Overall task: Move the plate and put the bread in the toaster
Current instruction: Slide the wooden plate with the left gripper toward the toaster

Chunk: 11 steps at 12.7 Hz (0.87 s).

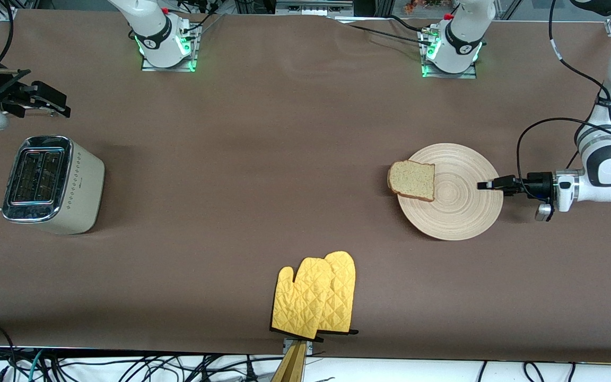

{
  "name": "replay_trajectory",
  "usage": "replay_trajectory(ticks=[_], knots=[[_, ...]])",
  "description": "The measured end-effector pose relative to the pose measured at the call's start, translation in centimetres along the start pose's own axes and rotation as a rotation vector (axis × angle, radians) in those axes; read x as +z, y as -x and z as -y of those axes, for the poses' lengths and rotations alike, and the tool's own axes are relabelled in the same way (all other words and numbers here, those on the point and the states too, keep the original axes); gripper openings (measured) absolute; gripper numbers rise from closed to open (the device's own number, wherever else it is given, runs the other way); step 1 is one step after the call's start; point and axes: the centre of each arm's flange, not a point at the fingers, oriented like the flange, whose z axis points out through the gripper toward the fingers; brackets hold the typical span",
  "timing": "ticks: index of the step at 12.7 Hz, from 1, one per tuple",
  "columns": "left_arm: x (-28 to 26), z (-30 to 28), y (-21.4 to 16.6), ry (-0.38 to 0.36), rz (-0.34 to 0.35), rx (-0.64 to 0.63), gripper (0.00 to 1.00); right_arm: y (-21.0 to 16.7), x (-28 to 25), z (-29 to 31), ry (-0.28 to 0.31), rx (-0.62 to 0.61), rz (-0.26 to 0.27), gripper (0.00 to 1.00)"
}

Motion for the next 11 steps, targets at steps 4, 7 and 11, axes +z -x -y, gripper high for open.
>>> replay_trajectory(ticks=[4,7,11], knots=[[2.5,-3.4,-2.5,0.071,0.001,-0.049,0.15,0.0,0.0,0.0,0.000,0.000,0.000,1.00],[9.3,-7.4,-5.5,0.074,0.015,-0.127,0.15,0.0,0.0,0.0,0.000,0.000,0.000,1.00],[19.3,-12.9,-8.4,0.070,-0.021,-0.211,0.15,0.0,0.0,0.0,0.000,0.000,0.000,1.00]])
